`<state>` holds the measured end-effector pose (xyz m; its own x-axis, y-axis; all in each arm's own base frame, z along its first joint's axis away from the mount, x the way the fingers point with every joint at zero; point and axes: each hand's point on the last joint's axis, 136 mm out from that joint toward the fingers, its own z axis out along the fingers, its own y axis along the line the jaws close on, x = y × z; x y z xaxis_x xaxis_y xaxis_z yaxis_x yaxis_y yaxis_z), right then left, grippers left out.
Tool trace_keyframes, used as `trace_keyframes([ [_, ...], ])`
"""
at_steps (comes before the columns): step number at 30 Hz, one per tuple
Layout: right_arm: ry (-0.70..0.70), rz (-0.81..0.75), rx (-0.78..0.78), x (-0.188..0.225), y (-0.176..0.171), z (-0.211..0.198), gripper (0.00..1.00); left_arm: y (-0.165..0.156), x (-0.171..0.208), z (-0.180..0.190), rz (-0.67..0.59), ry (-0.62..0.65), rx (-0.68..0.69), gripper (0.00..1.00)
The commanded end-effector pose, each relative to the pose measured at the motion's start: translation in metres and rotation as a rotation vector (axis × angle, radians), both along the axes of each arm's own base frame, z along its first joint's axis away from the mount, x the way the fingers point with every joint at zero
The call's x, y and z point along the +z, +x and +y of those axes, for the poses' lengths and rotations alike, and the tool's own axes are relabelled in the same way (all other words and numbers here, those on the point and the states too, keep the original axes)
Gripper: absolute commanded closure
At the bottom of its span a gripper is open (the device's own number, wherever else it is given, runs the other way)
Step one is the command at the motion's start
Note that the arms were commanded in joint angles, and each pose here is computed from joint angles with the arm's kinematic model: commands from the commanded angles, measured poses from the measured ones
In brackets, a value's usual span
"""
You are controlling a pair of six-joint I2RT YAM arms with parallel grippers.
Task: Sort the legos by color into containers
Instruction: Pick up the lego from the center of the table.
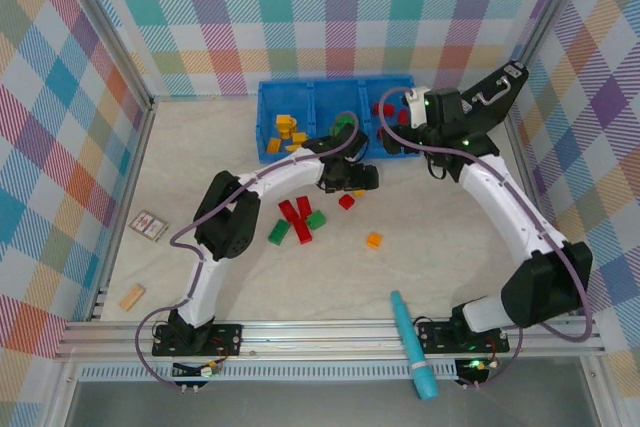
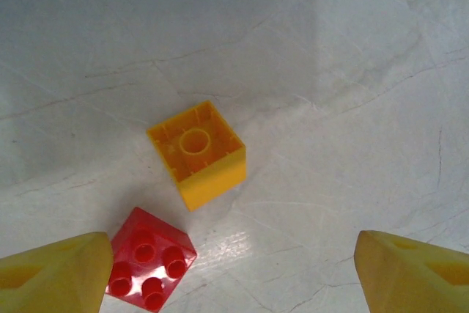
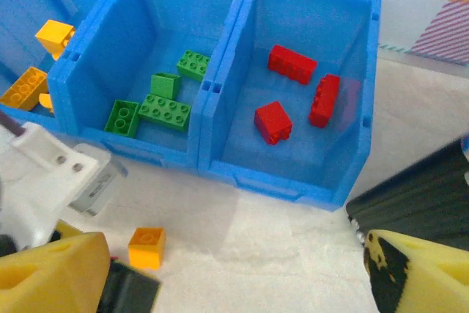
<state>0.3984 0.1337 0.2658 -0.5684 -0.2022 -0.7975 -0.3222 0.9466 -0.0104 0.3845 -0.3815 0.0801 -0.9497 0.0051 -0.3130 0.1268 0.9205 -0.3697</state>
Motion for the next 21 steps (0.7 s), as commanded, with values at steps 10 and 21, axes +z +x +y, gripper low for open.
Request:
trace_keyframes([
  [10, 0.143, 0.033, -0.028, -0.010, -0.051, -0.005, 0.09, 0.009, -0.024, 0.000, 0.031, 0.074, 0.118, 0.19],
  [21, 0.222, 0.096, -0.012, -0.026, -0.071, 0.001, 0.18, 0.018, -0.050, -0.006, 0.059, 0.119, 0.122, 0.31],
])
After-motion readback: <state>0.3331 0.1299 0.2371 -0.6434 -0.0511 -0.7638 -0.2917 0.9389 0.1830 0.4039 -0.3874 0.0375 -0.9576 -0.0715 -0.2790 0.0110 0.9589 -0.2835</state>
